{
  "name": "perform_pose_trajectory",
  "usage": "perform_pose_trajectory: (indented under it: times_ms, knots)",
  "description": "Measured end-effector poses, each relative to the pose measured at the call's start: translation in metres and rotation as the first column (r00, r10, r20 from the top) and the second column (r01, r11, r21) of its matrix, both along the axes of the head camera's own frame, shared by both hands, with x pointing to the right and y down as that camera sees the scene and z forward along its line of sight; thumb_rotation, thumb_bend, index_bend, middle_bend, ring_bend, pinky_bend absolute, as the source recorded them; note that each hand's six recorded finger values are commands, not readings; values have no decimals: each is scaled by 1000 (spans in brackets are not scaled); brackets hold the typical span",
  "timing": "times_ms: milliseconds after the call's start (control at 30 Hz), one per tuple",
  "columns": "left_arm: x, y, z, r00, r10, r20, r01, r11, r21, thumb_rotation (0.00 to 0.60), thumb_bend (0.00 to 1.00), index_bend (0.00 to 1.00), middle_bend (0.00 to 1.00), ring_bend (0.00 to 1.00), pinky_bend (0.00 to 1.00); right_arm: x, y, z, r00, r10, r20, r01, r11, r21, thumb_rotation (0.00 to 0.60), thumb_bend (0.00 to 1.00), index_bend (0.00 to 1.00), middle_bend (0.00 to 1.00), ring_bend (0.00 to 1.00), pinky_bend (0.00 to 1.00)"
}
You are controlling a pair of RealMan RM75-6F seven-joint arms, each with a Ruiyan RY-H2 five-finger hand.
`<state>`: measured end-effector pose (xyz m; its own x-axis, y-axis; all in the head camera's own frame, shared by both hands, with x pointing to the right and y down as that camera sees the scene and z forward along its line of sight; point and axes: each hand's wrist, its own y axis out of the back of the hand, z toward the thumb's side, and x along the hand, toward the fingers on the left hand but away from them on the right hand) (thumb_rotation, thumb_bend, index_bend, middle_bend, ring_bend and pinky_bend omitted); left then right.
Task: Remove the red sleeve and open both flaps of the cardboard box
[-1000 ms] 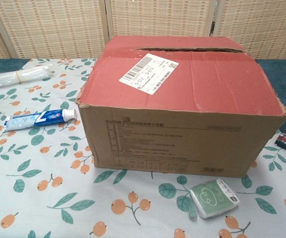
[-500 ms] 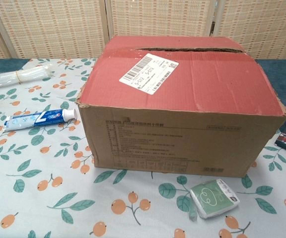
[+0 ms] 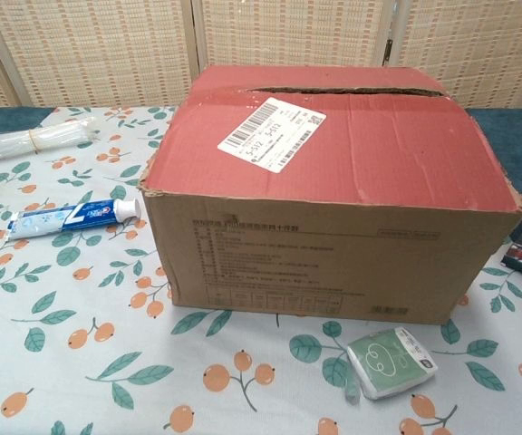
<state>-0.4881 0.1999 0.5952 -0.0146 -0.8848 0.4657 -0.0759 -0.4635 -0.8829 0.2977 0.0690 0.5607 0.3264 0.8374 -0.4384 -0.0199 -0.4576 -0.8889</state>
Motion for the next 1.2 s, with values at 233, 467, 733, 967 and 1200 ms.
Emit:
perform_pose_trajectory:
  times_ms: [233, 467, 733, 967, 1200]
  knots:
    - [-15, -5, 0, 999, -34, -10, 34, 999, -17, 600, 288, 0, 0, 0, 0, -24, -4, 16, 999, -42, 9, 42, 999, 12, 600, 397, 0, 0, 0, 0]
    - [-26, -9, -3, 997, -76, -25, 75, 997, -23, 600, 288, 0, 0, 0, 0, -41, -14, 35, 999, -48, 5, 47, 998, 33, 600, 397, 0, 0, 0, 0]
    - [-35, -10, -1, 994, -105, -12, 104, 994, -41, 600, 288, 0, 0, 0, 0, -61, -23, 51, 998, -64, 6, 64, 998, 14, 600, 397, 0, 0, 0, 0]
    - [-41, -10, -1, 992, -126, -16, 125, 991, -44, 600, 288, 0, 0, 0, 0, -69, -21, 56, 997, -71, 0, 71, 997, 7, 600, 398, 0, 0, 0, 0]
    - [-41, -11, -1, 992, -124, -21, 123, 992, -43, 600, 288, 0, 0, 0, 0, -72, -25, 71, 997, -74, -20, 74, 997, -14, 600, 397, 0, 0, 0, 0]
